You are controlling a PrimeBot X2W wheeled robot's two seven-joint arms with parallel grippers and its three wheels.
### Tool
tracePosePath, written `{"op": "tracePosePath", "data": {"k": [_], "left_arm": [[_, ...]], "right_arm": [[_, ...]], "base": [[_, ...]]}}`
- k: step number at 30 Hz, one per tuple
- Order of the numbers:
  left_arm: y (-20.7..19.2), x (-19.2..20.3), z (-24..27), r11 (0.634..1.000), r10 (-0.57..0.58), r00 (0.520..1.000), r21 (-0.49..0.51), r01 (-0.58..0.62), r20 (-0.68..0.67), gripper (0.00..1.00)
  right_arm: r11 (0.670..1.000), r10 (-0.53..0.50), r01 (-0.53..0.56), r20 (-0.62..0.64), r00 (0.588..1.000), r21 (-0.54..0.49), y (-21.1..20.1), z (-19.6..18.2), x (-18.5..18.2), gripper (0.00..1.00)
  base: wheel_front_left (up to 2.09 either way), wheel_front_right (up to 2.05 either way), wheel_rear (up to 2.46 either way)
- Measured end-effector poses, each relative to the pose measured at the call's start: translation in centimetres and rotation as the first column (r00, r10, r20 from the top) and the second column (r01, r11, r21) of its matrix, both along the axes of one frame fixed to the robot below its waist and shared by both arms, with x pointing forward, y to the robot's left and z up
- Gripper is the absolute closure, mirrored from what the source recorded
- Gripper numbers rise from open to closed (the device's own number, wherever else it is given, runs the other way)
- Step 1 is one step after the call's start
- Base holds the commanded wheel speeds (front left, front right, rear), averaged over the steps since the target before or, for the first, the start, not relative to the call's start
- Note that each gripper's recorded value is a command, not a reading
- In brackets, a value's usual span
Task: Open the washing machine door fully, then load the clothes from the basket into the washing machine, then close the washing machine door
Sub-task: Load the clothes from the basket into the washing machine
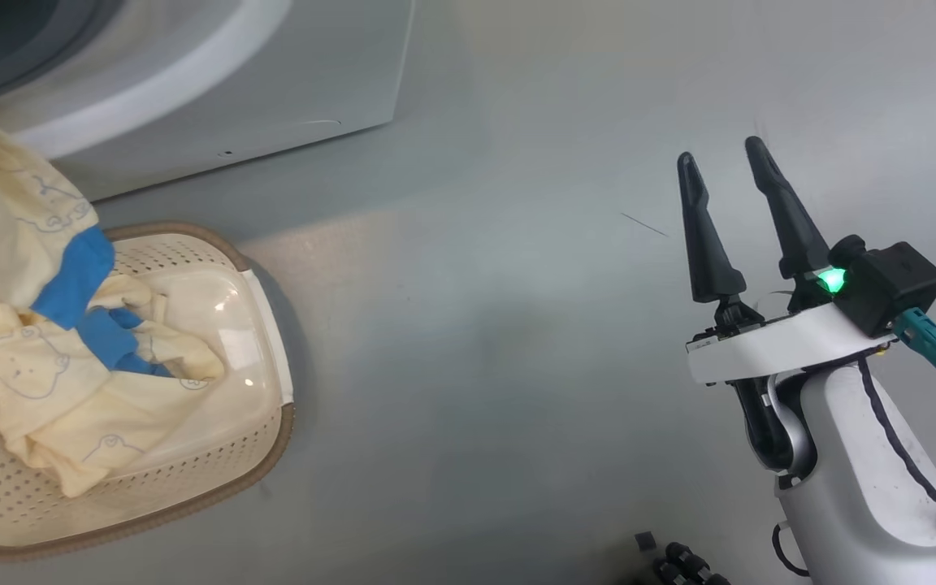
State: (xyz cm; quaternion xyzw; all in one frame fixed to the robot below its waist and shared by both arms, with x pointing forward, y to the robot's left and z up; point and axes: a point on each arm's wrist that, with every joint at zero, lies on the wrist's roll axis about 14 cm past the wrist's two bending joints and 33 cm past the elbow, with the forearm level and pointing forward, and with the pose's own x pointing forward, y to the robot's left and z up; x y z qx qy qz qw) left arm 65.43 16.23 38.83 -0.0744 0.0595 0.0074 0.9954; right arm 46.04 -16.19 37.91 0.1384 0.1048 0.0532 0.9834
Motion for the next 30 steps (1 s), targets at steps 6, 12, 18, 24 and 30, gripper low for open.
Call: {"op": "tracePosePath", "data": {"k": [6, 12, 18, 24, 30], "left_arm": [[1.1, -5.4, -0.8, 1.000, 0.028, 1.000, 0.010, -0.028, 0.001, 0.00], [0.7, -10.5, -1.5, 0.998, 0.050, 0.998, -0.022, -0.051, -0.049, 0.00], [0.4, -14.4, -0.7, 0.998, 0.054, 0.996, -0.032, -0.056, -0.070, 0.00], [0.6, -18.5, -0.8, 0.998, 0.062, 0.991, -0.026, -0.066, -0.114, 0.00], [1.6, -21.4, -0.1, 0.997, 0.081, 0.989, -0.007, -0.082, -0.125, 0.00]], "right_arm": [[1.000, 0.003, -0.003, 0.039, 0.999, 0.007, 0.4, 1.6, 0.0, 0.00], [1.000, 0.014, -0.014, 0.055, 0.998, 0.002, 0.7, 2.5, -0.9, 0.00], [0.999, 0.047, -0.046, 0.063, 0.997, -0.005, 1.6, 3.2, -1.8, 0.00], [0.997, 0.071, -0.071, 0.076, 0.995, 0.001, 2.4, 4.1, -2.9, 0.00], [0.996, 0.088, -0.088, 0.094, 0.992, -0.003, 3.0, 5.2, -3.9, 0.00]], "base": [[0.00, 0.00, 0.00], [0.00, 0.00, 0.00], [0.00, 0.00, 0.00], [0.00, 0.00, 0.00], [0.00, 0.00, 0.00]]}}
